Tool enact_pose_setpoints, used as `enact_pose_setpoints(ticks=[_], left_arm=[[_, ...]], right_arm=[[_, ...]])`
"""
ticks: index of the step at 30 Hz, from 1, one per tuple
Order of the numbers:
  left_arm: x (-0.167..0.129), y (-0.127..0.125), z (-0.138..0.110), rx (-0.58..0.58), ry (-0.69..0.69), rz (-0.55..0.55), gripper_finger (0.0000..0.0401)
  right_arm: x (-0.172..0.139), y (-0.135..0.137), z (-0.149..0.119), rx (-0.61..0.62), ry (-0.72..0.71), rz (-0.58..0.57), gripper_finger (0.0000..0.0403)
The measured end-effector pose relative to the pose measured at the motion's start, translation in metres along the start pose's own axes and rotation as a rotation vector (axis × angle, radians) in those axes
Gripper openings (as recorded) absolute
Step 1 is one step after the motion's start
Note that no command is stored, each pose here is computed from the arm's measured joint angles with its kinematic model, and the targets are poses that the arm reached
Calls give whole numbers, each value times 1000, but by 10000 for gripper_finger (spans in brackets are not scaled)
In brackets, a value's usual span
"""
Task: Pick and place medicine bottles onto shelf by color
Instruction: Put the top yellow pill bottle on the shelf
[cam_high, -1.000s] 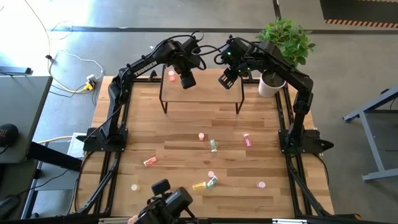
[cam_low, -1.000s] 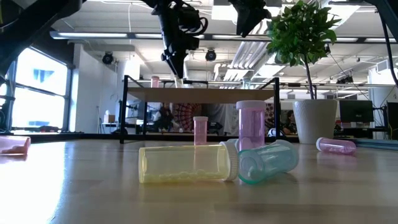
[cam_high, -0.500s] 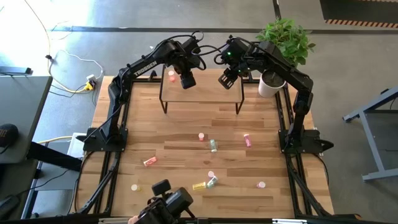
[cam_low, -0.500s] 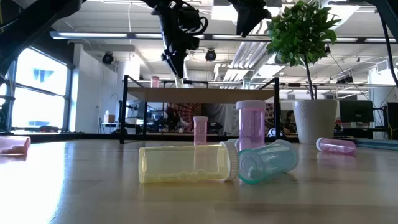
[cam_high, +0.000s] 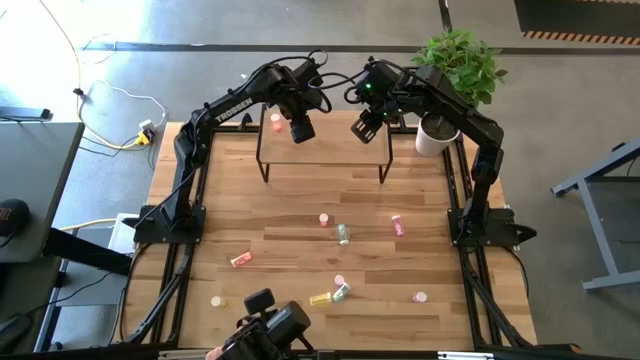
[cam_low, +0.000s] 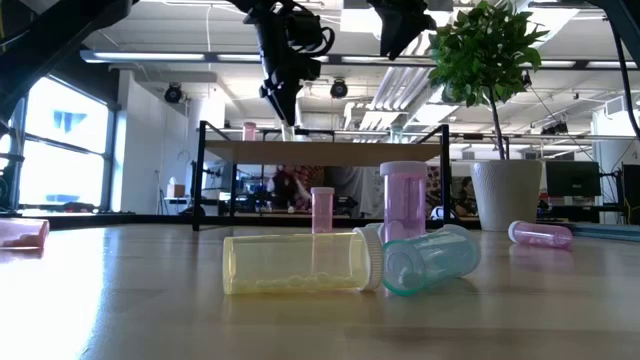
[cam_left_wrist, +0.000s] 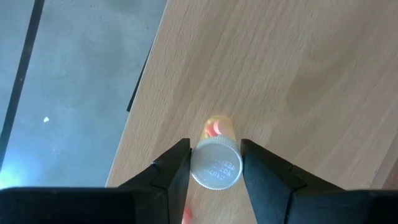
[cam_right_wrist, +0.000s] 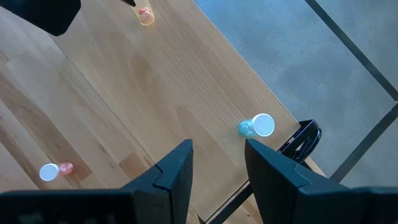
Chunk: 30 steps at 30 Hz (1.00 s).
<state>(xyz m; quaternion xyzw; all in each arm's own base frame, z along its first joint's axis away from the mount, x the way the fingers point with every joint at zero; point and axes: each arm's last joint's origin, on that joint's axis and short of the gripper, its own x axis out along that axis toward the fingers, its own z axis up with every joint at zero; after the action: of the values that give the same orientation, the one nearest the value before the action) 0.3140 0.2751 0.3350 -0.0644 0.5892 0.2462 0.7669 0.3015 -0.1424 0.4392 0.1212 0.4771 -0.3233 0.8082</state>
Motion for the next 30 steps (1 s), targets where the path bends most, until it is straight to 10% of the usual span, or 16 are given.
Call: enact_pose_setpoints(ticks=[30], left_arm=[[0, -1, 3, -12, -27, -7, 144]], right_arm=[[0, 0, 0, 0, 0, 0, 138]])
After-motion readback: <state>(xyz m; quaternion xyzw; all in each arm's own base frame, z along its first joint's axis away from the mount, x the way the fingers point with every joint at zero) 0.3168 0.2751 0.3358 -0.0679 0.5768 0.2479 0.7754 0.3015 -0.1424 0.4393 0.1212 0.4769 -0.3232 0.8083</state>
